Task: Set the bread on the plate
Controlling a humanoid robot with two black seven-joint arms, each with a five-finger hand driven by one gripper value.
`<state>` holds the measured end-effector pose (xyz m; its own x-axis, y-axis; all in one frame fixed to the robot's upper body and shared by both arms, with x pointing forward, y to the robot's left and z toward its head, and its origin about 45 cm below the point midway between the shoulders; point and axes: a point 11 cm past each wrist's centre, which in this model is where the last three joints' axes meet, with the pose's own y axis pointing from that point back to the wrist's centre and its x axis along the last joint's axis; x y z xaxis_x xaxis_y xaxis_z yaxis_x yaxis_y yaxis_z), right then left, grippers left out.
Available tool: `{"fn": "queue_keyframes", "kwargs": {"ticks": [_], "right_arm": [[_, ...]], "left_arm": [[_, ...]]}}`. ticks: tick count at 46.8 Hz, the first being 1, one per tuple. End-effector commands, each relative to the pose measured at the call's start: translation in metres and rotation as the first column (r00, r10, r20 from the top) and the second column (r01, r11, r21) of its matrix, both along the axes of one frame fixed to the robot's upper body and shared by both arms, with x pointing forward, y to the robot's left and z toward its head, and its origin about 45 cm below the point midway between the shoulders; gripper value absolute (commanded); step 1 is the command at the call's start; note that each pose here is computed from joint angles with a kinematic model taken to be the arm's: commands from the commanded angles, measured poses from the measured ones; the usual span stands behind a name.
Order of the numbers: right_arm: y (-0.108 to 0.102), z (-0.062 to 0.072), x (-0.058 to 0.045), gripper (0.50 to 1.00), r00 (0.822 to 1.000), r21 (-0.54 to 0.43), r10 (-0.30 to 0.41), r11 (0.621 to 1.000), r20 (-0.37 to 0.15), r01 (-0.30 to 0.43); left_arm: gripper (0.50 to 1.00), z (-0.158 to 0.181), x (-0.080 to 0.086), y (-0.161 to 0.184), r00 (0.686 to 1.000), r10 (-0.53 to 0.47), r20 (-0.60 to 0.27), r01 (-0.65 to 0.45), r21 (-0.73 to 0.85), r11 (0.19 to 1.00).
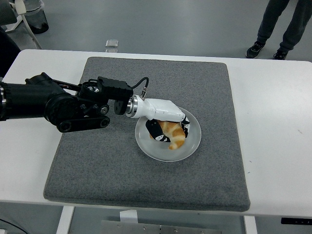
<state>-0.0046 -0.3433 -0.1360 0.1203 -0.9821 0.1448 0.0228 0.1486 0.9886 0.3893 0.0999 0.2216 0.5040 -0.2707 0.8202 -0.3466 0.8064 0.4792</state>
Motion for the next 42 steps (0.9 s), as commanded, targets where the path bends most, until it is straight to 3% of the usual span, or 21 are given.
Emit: {"fn": "queue_keyframes", "kwargs": {"ticks": [1, 11, 13, 16, 22, 31, 35, 42], "right_arm": [[-0.0002, 0.0000, 0.0000, 0.930, 1.000, -0.001, 0.000, 1.000, 0.000, 0.000], [0.0003, 0.0000, -0.0001, 0.932, 1.000, 0.001, 0.000, 1.000, 0.000, 0.000], [-0.0002, 0.0000, 0.0000, 0.930, 1.000, -0.001, 0.000, 1.000, 0.000, 0.000], [-0.0002, 0.0000, 0.0000, 0.930, 1.000, -0.001, 0.000, 1.000, 0.000, 0.000], [0.0003, 0.0000, -0.0001, 0.930, 1.000, 0.001, 0.000, 1.000, 0.000, 0.000], [0.0003, 0.0000, -0.0001, 0.930, 1.000, 0.001, 0.000, 1.000, 0.000, 0.000], [0.0003, 0.0000, -0.0001, 0.930, 1.000, 0.001, 0.000, 1.000, 0.000, 0.000], [-0.0002, 0.0000, 0.0000, 0.930, 1.000, -0.001, 0.000, 1.000, 0.000, 0.000]], "left_arm": [[0.500, -0.0003, 0.0000, 0.0006, 1.000, 0.001, -0.001, -0.001, 0.000, 1.000], [0.500, 0.0007, 0.0030, 0.0022, 1.000, 0.011, 0.013, -0.011, -0.006, 1.000], [0.540, 0.0008, 0.0031, 0.0022, 1.000, 0.011, 0.014, -0.011, -0.007, 1.000], [0.651, 0.0008, 0.0031, 0.0022, 1.000, 0.011, 0.014, -0.011, -0.007, 1.000], [0.724, 0.0012, 0.0033, 0.0019, 1.000, 0.013, 0.014, -0.012, -0.009, 1.000], [0.765, -0.0020, 0.0017, 0.0026, 1.000, 0.016, 0.005, -0.016, -0.012, 1.000], [0.846, -0.0022, 0.0016, 0.0025, 1.000, 0.018, 0.003, -0.018, -0.014, 1.000], [0.930, -0.0010, 0.0018, 0.0017, 1.000, 0.023, -0.001, -0.023, -0.023, 0.999]]}}
